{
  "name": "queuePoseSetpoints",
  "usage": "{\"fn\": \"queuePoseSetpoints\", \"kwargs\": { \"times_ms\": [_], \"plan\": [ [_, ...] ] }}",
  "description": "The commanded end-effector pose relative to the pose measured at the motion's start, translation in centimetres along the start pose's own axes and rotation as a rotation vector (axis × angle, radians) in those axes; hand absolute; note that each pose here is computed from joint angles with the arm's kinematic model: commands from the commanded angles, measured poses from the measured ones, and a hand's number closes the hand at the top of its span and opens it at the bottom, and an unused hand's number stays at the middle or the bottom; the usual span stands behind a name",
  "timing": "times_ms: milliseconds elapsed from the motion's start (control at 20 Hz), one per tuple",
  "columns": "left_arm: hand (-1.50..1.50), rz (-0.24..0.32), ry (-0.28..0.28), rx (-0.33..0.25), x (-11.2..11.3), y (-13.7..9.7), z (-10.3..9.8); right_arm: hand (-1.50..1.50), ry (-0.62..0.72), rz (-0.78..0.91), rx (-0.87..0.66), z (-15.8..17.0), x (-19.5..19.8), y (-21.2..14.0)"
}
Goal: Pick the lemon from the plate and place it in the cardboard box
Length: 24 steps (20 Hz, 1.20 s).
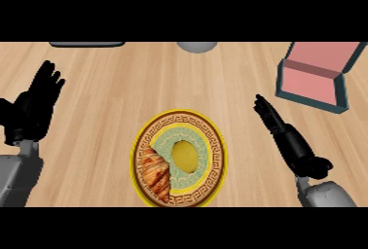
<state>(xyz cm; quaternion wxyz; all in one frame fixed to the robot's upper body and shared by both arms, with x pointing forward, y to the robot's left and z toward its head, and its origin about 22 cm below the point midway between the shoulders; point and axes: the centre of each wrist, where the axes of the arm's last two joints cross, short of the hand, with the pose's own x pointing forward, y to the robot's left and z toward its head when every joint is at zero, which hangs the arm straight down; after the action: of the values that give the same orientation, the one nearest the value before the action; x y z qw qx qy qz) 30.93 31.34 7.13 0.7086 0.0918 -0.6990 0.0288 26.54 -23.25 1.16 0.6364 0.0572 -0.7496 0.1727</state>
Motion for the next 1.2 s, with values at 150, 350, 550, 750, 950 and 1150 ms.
{"fn": "queuePoseSetpoints", "kwargs": {
  "times_ms": [150, 350, 550, 750, 950, 1150],
  "plan": [
    [0.00, -0.206, -0.205, -0.216, 1.9, -1.9, 0.1, -1.50, -0.290, 0.061, 0.056, -5.7, 11.6, -1.3],
    [0.00, -0.253, -0.245, -0.417, 1.1, -5.4, 2.2, -1.50, -0.233, 0.463, 0.060, -7.0, 15.4, -5.0],
    [0.00, -0.264, -0.262, -0.420, -0.1, -5.0, 2.1, -1.50, -0.320, 0.461, 0.151, -7.5, 13.2, -3.4],
    [0.00, -0.286, -0.261, -0.416, 0.1, -4.6, 2.7, -1.50, -0.403, 0.643, 0.329, -5.7, 14.6, -2.7],
    [0.00, -0.284, -0.266, -0.431, 0.4, -6.8, 2.6, -1.50, -0.389, 0.778, 0.410, -6.7, 17.0, -1.7],
    [0.00, -0.293, -0.271, -0.426, 0.6, -4.9, 2.3, -1.50, -0.256, 1.004, 0.548, -7.3, 17.8, 1.8]
  ]
}}
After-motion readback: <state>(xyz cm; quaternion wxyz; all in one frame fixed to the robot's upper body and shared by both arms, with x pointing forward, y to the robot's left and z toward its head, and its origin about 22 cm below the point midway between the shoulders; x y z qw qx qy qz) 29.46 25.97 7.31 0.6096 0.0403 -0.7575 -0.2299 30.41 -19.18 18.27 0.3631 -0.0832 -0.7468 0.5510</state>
